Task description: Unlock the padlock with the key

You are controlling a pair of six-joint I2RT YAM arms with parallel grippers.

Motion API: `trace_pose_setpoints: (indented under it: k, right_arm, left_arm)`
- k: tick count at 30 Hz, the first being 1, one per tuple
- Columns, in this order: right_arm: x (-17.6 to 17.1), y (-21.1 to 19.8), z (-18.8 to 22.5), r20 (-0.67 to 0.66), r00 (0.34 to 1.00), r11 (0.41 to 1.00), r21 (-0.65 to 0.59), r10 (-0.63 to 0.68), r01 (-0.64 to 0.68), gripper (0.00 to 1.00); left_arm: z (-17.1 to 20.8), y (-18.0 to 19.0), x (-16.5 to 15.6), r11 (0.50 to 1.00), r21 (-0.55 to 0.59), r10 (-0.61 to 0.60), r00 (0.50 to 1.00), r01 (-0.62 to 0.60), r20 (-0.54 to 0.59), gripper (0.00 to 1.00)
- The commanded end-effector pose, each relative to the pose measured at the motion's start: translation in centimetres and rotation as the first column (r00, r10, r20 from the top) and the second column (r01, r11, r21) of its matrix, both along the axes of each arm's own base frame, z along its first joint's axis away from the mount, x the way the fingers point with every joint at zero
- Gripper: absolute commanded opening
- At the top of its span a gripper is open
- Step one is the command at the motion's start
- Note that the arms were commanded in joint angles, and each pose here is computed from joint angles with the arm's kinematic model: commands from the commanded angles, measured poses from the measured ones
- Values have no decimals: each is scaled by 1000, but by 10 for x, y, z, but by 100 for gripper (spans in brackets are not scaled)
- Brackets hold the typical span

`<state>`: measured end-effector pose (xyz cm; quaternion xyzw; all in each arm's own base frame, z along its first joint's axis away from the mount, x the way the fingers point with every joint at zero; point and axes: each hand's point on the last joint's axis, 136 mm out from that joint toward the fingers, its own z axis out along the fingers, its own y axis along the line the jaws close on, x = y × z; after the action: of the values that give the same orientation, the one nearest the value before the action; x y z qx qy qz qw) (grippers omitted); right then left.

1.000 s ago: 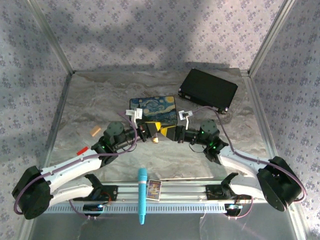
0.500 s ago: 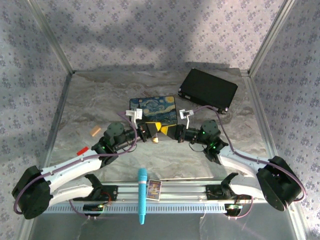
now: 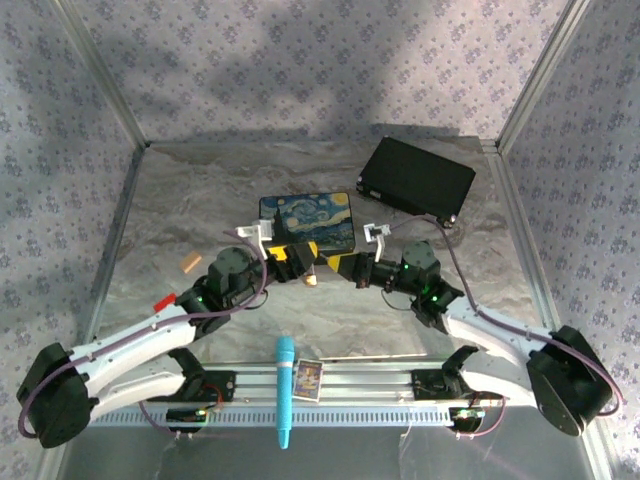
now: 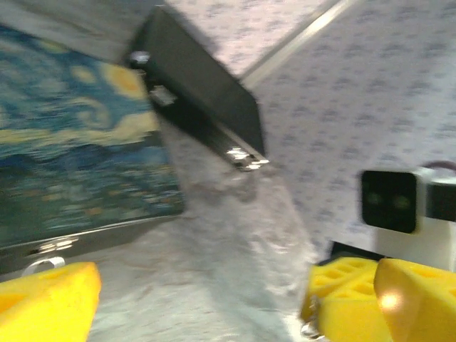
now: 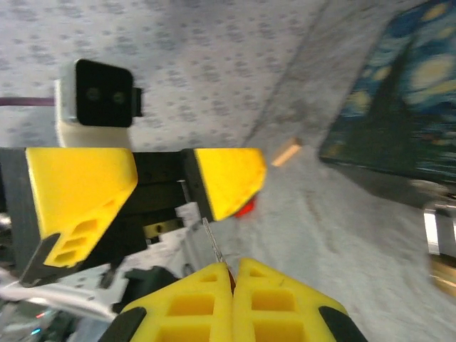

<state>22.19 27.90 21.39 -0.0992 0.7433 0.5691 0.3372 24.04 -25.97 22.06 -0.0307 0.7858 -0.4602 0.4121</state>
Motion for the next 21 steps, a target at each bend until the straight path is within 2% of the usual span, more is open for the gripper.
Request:
trace_pose_setpoints:
  k: [1,5,10,12,14,18,21]
  right_arm:
    - [17,-22,-41,-19,989,965,-221,-150,142,0]
    - [18,-25,-60,-39,985,955,-253,-167,153,0]
    - [20,-30,-83,-71,979,935,-317,-193,161,0]
    - [19,-30,-88,-76,978,933,-322,-193,159,0]
    - [19,-32,-93,-82,976,928,-333,-204,166,0]
    - [19,-38,-100,-88,971,919,-352,-223,179,0]
    - [17,-39,-104,-94,969,916,-359,-227,179,0]
  left_arm:
    - [-33,15,10,976,205,92,993,-75,-73,100]
    - [-71,6,13,950,311,82,986,-35,-142,100]
    - [-105,-15,17,924,377,15,984,55,-179,100]
    - [-121,-20,20,912,403,17,978,70,-208,95]
    - [-132,-25,23,917,392,17,975,74,-223,91]
    - [-152,-25,36,954,299,44,967,35,-252,82]
    - [-161,-27,41,952,304,49,964,34,-260,78]
